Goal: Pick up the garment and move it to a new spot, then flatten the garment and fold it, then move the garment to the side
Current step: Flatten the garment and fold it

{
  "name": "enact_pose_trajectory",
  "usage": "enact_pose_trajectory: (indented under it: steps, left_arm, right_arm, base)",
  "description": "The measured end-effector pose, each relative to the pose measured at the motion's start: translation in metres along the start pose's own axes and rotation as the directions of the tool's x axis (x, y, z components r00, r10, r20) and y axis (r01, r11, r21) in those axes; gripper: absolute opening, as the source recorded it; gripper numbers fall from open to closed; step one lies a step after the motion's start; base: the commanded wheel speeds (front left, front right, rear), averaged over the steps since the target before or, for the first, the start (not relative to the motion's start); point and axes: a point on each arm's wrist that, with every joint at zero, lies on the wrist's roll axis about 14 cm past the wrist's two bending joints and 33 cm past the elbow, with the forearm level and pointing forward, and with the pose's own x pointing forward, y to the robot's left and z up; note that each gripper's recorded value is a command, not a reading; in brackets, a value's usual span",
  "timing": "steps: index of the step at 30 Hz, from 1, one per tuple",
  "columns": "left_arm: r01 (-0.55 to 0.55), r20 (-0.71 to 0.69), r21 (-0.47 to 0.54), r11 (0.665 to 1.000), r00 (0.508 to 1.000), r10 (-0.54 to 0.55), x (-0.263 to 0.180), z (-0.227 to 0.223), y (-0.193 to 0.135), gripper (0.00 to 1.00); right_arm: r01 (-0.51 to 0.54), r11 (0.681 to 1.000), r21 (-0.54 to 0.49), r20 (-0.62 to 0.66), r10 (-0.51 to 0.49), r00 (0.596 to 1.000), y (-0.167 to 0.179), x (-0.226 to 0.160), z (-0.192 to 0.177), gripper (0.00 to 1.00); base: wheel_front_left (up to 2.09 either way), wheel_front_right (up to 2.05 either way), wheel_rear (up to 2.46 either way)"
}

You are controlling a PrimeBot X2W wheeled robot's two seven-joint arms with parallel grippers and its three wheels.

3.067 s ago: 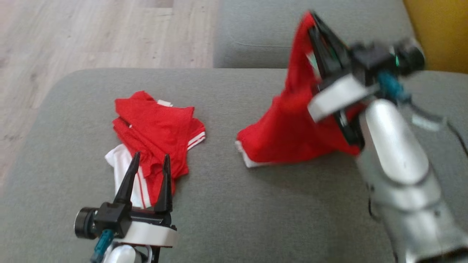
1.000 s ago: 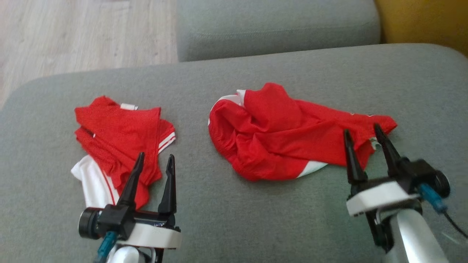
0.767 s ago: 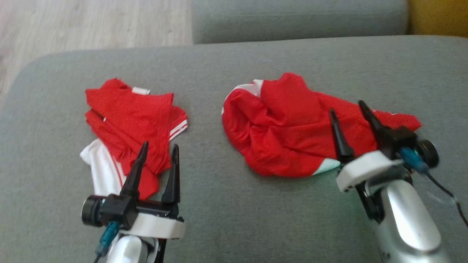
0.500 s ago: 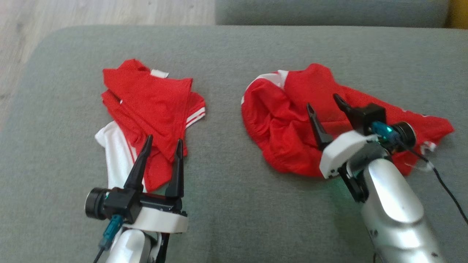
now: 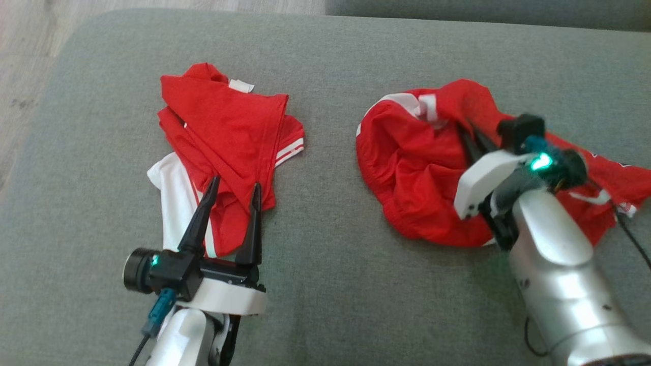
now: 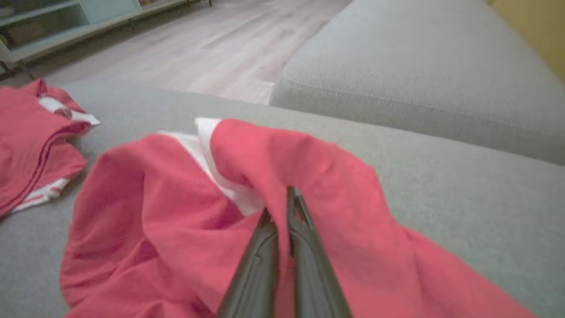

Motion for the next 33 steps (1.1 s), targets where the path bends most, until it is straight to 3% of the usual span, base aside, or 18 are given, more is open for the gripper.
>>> enact_pose_trajectory:
  steps: [9,14,22,23,29,33]
  left_arm:
    - [-0.001,0.005,0.001,1.000,1.000,0.001,-0.002,0.002,-0.001,1.00]
    - [-0.025,-0.002,-0.005,1.000,1.000,0.025,-0.006,0.000,0.005,1.00]
    - [-0.048,-0.004,-0.016,0.999,0.999,0.048,0.003,-0.001,0.013,1.00]
    - [-0.048,-0.004,-0.019,0.999,0.999,0.048,0.004,-0.001,0.013,1.00]
    - [-0.060,-0.007,-0.038,0.997,0.998,0.060,0.008,-0.001,0.013,1.00]
    - [-0.035,0.016,-0.042,0.999,0.999,0.036,0.011,0.006,0.004,1.00]
  right_arm:
    - [0.120,0.992,0.050,0.182,-0.127,0.975,-0.049,0.012,0.081,0.00]
    - [0.196,0.979,0.062,0.218,-0.205,0.954,-0.087,0.017,0.110,0.00]
    - [0.404,0.915,0.020,0.219,-0.398,0.891,-0.188,0.016,0.151,0.00]
    - [0.418,0.908,0.017,0.203,-0.412,0.888,-0.195,0.018,0.152,1.00]
    - [0.412,0.911,-0.026,0.138,-0.405,0.904,-0.196,0.030,0.132,1.00]
    - [0.414,0.910,-0.022,0.217,-0.400,0.890,-0.195,0.013,0.144,1.00]
  base:
    - [0.00,0.00,0.00]
    - [0.00,0.00,0.00]
    - [0.00,0.00,0.00]
    - [0.00,0.00,0.00]
    - [0.00,0.00,0.00]
    - [0.00,0.00,0.00]
